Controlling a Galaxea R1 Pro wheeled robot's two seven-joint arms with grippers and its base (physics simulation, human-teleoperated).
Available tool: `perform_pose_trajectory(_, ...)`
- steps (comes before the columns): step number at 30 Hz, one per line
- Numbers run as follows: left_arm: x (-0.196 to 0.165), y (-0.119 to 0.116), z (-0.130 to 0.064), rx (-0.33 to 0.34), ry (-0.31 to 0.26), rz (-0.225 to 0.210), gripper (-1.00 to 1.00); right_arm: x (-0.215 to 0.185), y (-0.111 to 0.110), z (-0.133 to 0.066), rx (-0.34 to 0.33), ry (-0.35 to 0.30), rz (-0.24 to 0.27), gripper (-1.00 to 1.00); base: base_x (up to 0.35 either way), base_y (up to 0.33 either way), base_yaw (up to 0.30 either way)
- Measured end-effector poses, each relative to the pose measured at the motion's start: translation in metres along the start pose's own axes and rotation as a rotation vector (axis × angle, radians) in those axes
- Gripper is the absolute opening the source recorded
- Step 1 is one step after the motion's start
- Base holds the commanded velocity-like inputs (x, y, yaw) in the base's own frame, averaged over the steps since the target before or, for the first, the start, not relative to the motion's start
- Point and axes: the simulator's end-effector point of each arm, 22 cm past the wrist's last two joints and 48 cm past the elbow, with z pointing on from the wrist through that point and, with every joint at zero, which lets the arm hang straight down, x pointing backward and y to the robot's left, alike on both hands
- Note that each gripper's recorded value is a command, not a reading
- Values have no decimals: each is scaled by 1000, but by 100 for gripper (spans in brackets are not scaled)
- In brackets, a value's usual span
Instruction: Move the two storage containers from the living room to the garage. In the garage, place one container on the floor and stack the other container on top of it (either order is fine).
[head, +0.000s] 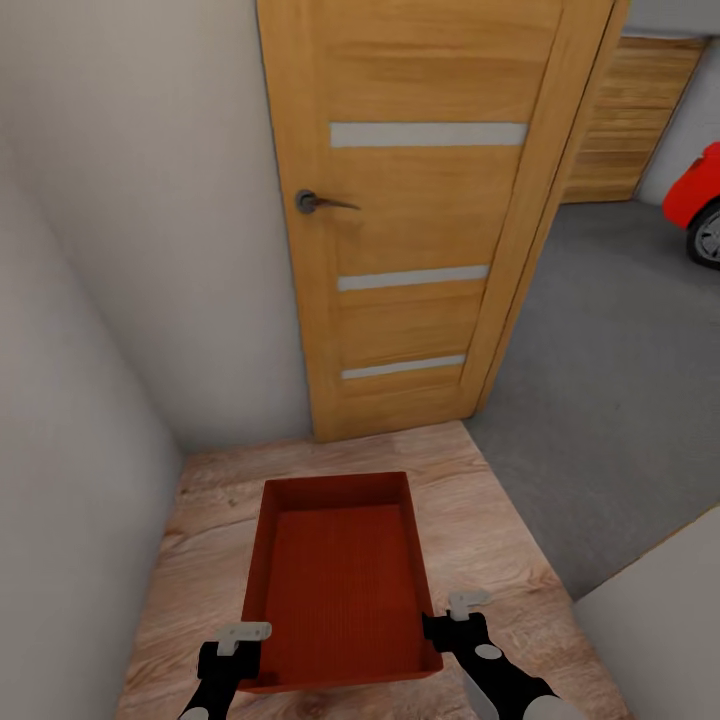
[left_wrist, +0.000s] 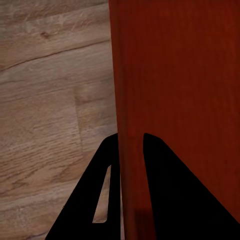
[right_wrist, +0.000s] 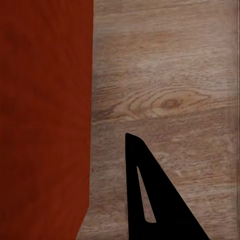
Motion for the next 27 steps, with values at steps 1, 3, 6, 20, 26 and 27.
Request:
perform_pose_trajectory(1, 0, 0, 0, 0, 0, 0, -100, 0, 0, 0, 0, 0, 0, -100, 0, 0, -263)
perform_pose_trajectory(3, 0, 0, 0, 0, 0, 0, -100, 0, 0, 0, 0, 0, 0, -100, 0, 0, -264)
perform_pose_trajectory(6, 0, 0, 0, 0, 0, 0, -100, 0, 0, 0, 0, 0, 0, -100, 0, 0, -250)
perform_pose_trajectory(20, 0, 0, 0, 0, 1, -2, -100, 0, 0, 0, -1, 0, -1, -100, 80, 111, -49)
perform_pose_trajectory(26, 0, 0, 0, 0, 1, -2, -100, 0, 0, 0, -1, 0, -1, -100, 146, 163, -1)
perform_pose_trajectory(27, 1, 0, 0, 0, 2, -2, -100, 0, 0, 0, 0, 0, -1, -100, 62, 58, 0)
